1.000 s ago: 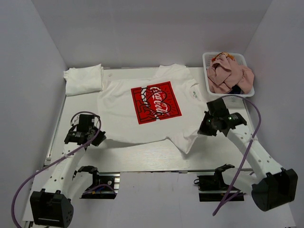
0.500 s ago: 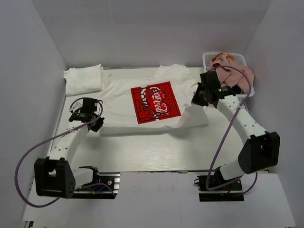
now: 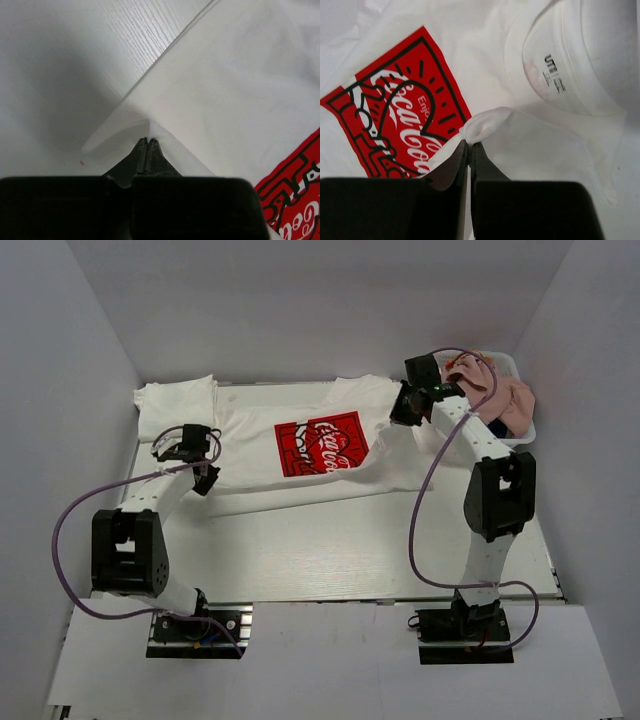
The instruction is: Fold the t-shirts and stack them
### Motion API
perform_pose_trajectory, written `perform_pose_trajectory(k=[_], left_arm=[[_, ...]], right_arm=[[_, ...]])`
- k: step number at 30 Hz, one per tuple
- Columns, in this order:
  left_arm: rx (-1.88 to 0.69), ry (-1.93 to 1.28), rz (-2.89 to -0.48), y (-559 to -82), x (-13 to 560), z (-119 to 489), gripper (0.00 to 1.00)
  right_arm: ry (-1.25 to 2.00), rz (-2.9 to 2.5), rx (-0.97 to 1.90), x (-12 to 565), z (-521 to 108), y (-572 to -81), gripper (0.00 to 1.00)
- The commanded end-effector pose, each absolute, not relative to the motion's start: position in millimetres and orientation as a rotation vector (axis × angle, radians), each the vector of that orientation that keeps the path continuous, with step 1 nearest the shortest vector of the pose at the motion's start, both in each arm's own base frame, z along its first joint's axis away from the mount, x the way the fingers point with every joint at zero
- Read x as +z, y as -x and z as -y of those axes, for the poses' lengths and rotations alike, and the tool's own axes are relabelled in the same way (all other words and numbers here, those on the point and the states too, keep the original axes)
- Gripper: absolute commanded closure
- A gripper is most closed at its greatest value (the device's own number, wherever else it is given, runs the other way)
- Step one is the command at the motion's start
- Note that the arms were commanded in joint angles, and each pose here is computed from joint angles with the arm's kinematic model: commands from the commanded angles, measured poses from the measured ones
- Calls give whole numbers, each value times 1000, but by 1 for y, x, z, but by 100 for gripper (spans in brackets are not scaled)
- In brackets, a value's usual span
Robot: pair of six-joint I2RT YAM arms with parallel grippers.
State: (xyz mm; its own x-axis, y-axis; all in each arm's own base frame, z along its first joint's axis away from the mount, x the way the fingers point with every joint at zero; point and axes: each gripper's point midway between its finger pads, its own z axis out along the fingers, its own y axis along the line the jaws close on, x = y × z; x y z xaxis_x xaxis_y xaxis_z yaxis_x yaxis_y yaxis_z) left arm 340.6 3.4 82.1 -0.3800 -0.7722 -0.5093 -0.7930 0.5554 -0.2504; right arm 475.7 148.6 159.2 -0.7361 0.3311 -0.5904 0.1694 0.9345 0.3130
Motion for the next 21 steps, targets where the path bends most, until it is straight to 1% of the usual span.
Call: perform_pose_trajectory(k=[1,2,3,5,6,7,8,9,11,12,13,15,16,21], left_arm=[[76,1257,-2148,-361,89,-18,100],[78,1267,-2140,-366,90,-21,100],[108,1272,-2153,-368,82,-23,100],[106,1286,-2155,-379,84,-26,77],[133,1281,-2190,-378,81,-26,49],[165,1289,-2228,-379,70,-26,40],[167,1279,-2232,-387,75,-26,34],[192,1267,-2258,-386,73,-30,24],[208,1260,-2280,-387,72,-30,16],[175,1243,-2295,-390,74,-26,10],[159,1221,-2302,-393,75,-24,7],[118,1182,-2344,-392,71,-17,6],[105,1181,-2353,-389,71,-15,1],[43,1128,-2373,-384,73,-2,1]], right_arm=[[-353,-2341,330,177,-147,-507,100],[-363,-2388,312,153,-148,-512,100],[-362,-2370,334,161,-152,-520,100],[-332,-2370,370,160,-160,-534,100],[-308,-2397,405,150,-168,-535,56],[-275,-2394,419,150,-172,-541,33],[-246,-2406,479,149,-181,-539,10],[-237,-2404,486,149,-180,-541,10],[-195,-2412,499,146,-185,-536,10],[-187,-2398,495,152,-182,-535,10],[-164,-2404,483,152,-181,-528,10],[-157,-2426,464,142,-176,-513,10],[-147,-2403,466,152,-174,-509,10],[-71,-2471,494,126,-175,-470,10]])
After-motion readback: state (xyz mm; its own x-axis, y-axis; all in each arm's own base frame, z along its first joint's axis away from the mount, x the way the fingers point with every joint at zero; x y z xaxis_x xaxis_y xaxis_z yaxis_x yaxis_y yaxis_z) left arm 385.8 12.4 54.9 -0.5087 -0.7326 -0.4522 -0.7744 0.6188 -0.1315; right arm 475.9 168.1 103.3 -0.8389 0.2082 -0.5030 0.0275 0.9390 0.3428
